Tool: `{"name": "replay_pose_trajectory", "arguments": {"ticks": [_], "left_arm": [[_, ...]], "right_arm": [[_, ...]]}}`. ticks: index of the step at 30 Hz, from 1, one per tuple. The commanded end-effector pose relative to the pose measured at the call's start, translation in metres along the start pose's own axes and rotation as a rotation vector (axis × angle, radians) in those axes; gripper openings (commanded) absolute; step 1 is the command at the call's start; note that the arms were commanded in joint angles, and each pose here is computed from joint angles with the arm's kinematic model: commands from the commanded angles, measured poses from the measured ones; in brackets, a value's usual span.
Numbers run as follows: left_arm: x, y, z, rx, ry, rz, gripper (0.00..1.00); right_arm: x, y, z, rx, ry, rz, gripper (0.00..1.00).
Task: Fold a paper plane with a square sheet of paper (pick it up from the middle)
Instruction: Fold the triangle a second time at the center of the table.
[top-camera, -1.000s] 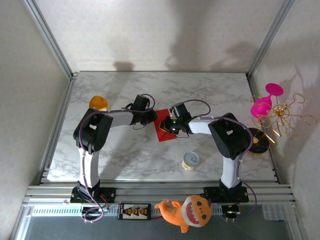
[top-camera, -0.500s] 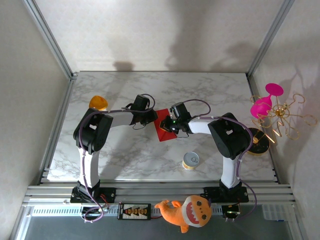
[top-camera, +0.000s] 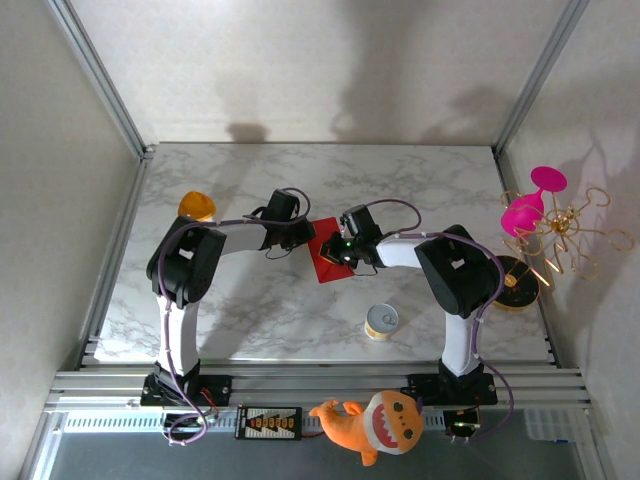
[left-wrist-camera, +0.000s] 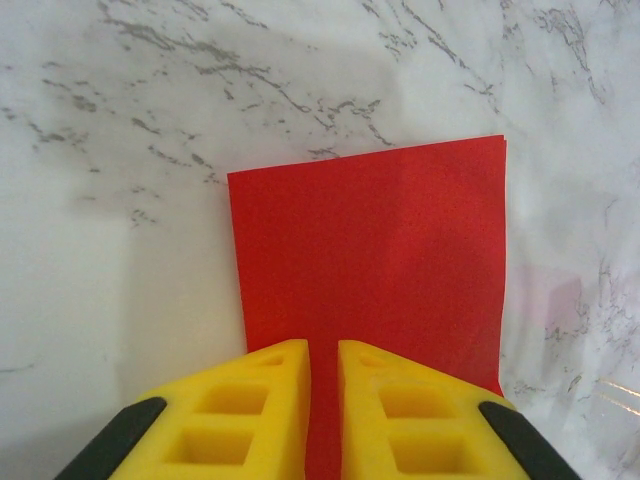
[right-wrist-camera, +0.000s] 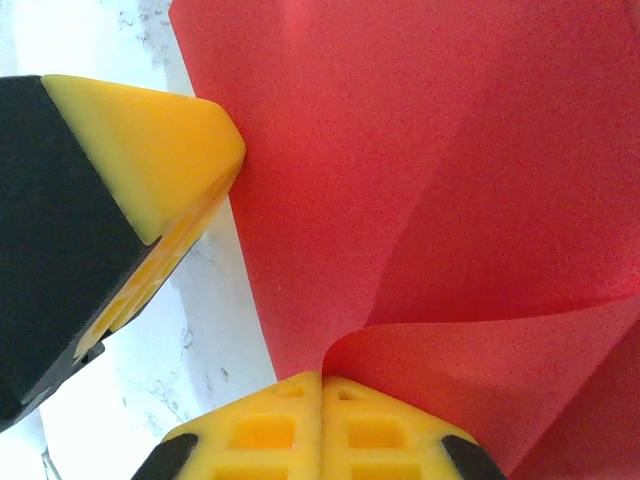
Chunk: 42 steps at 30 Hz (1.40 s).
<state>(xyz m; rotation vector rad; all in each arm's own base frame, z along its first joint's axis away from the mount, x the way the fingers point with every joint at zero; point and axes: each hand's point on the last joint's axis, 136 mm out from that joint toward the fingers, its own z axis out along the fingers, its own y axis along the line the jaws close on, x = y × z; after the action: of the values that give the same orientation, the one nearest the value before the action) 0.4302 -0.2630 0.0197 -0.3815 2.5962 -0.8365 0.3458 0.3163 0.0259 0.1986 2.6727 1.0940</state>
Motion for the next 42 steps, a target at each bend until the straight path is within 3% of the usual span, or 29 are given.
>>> {"name": "replay_pose_trajectory", "arguments": {"ticks": [1,15,22,27,36,42], "left_arm": [[0.022,0.025,0.013,-0.076,0.072,-0.011,0.16],[0.016,0.02,0.01,-0.075,0.057,-0.007,0.16],[0.007,0.012,0.009,-0.066,0.044,0.003,0.18],[-0.001,0.005,0.005,-0.055,0.03,-0.001,0.2],[-0.052,0.002,-0.04,-0.02,-0.13,-0.103,0.27],[-0.051,0.003,-0.056,0.01,-0.152,-0.123,0.28]], "right_arm": [[-0.002,-0.003,0.004,0.026,-0.01,0.006,0.0],[0.001,-0.01,0.006,0.056,0.003,0.016,0.01],[0.004,-0.012,0.007,0.057,0.014,0.02,0.08],[0.006,-0.013,0.008,0.058,0.022,0.032,0.19],[0.007,-0.015,0.008,0.063,0.025,0.035,0.33],[0.007,-0.017,0.008,0.071,0.023,0.028,0.36]]}}
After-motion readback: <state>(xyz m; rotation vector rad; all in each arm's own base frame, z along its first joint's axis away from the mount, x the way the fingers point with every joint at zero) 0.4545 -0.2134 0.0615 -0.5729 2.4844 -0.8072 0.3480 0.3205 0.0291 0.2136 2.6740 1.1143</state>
